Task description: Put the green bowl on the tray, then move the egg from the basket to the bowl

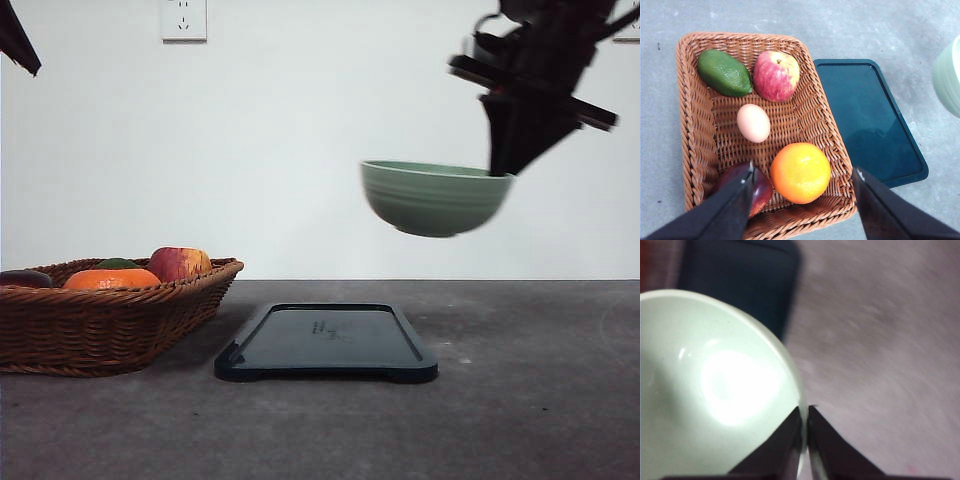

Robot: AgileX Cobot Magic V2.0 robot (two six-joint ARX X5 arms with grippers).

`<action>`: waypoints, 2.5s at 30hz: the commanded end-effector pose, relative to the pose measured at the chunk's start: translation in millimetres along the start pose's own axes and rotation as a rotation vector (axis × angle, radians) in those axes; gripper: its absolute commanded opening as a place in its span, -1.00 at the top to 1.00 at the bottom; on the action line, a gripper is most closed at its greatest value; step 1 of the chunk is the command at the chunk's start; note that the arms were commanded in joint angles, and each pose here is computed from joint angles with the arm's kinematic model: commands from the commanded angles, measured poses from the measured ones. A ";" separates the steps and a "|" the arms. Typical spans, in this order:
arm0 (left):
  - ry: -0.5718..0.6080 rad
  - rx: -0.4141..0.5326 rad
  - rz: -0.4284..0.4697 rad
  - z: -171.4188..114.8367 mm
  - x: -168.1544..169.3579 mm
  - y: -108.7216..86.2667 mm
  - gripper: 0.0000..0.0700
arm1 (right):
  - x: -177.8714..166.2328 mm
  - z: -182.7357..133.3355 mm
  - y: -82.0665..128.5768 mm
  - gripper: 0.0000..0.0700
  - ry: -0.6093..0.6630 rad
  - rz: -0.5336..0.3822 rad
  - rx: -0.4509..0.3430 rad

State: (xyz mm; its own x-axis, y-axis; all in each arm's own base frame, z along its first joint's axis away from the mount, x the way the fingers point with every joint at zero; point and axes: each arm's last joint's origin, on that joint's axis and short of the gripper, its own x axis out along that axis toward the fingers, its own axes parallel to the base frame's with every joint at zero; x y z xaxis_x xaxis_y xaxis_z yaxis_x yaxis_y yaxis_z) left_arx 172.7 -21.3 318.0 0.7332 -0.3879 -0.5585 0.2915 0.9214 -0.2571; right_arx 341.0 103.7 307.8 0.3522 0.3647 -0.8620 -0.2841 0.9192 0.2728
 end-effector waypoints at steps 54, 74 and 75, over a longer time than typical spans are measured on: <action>-0.012 0.004 -0.006 5.2 -2.8 -1.7 -0.12 | 127.4 15.7 42.0 0.59 0.138 -0.024 -0.073; -0.009 0.004 -0.006 5.0 -2.8 -1.7 -0.12 | 27.0 -15.4 52.1 0.52 -0.155 -0.021 -0.152; -0.010 0.004 -0.006 5.0 -2.8 -1.7 -0.12 | 25.1 -23.8 50.2 0.52 -0.172 -0.018 -0.155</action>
State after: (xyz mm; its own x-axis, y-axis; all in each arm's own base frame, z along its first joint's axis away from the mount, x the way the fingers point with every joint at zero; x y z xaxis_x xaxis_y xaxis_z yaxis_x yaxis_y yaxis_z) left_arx 172.0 -21.3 317.1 0.7264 -0.3874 -0.5677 0.2884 0.9216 -0.2599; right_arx 318.9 154.8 296.2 0.5009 0.3784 -0.7784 -0.3950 0.9002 0.1834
